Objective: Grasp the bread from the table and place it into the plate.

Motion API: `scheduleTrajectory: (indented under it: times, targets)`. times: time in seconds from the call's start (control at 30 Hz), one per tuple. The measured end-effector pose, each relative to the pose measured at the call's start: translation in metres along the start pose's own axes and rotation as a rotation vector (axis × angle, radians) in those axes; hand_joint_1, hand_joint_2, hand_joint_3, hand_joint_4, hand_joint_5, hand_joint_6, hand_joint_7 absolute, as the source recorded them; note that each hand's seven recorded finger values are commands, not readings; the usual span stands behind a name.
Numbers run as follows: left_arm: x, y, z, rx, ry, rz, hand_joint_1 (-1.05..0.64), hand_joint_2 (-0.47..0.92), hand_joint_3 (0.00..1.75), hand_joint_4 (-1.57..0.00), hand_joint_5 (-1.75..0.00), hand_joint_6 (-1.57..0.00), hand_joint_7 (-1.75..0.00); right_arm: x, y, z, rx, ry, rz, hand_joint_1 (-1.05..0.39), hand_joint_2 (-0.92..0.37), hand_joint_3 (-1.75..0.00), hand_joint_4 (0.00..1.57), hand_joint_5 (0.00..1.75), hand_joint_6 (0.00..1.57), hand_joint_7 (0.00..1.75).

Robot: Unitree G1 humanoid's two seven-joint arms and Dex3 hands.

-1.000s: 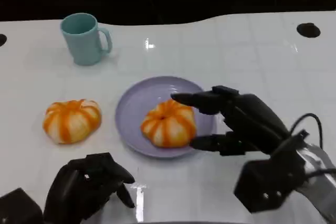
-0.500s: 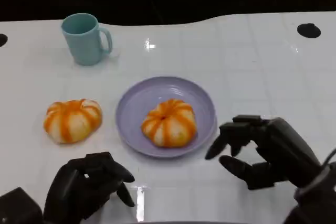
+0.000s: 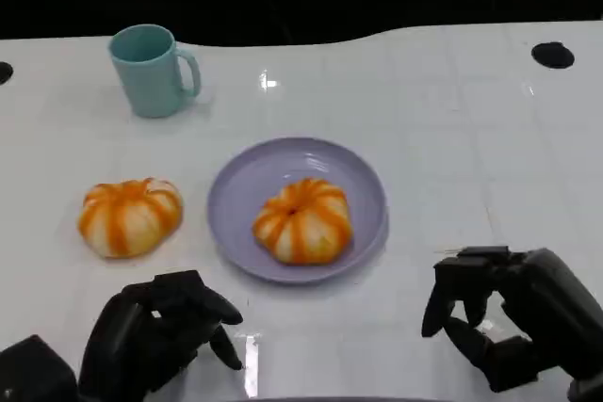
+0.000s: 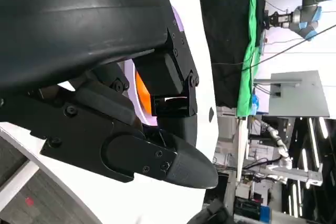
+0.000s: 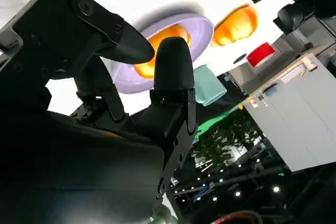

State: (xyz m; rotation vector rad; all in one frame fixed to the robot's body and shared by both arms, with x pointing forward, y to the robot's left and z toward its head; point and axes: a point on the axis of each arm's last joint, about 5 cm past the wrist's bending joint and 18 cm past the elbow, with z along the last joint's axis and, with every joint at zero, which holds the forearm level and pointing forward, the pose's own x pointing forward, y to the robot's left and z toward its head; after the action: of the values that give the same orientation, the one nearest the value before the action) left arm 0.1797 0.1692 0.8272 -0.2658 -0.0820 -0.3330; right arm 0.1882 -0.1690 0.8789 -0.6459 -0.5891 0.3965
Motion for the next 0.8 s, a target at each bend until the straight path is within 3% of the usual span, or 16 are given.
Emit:
scheduleTrajectory:
  times: [0.13,0.57,0.8]
  targets:
    - [0.000,0.000,0.000,-0.005,0.004,0.000,-0.89,0.92,0.12,-1.03,-1.32,-1.07,-0.87,-0.005,-0.0003,0.000,-0.002,0.027,-0.012,-0.04,-0.21,-1.49,0.89,1.75,0.80,1.40]
    - [0.000,0.001,0.002,-0.012,0.002,0.004,-0.87,0.92,0.12,-1.01,-1.34,-1.06,-0.88,-0.014,0.0099,-0.004,0.010,0.090,-0.053,-0.04,-0.19,-1.53,0.88,1.75,0.81,1.42]
    - [-0.001,0.001,0.002,-0.011,0.001,0.005,-0.87,0.92,0.12,-1.02,-1.33,-1.06,-0.88,-0.016,0.0136,-0.006,0.028,0.100,-0.064,-0.06,-0.19,-1.53,0.87,1.74,0.82,1.40]
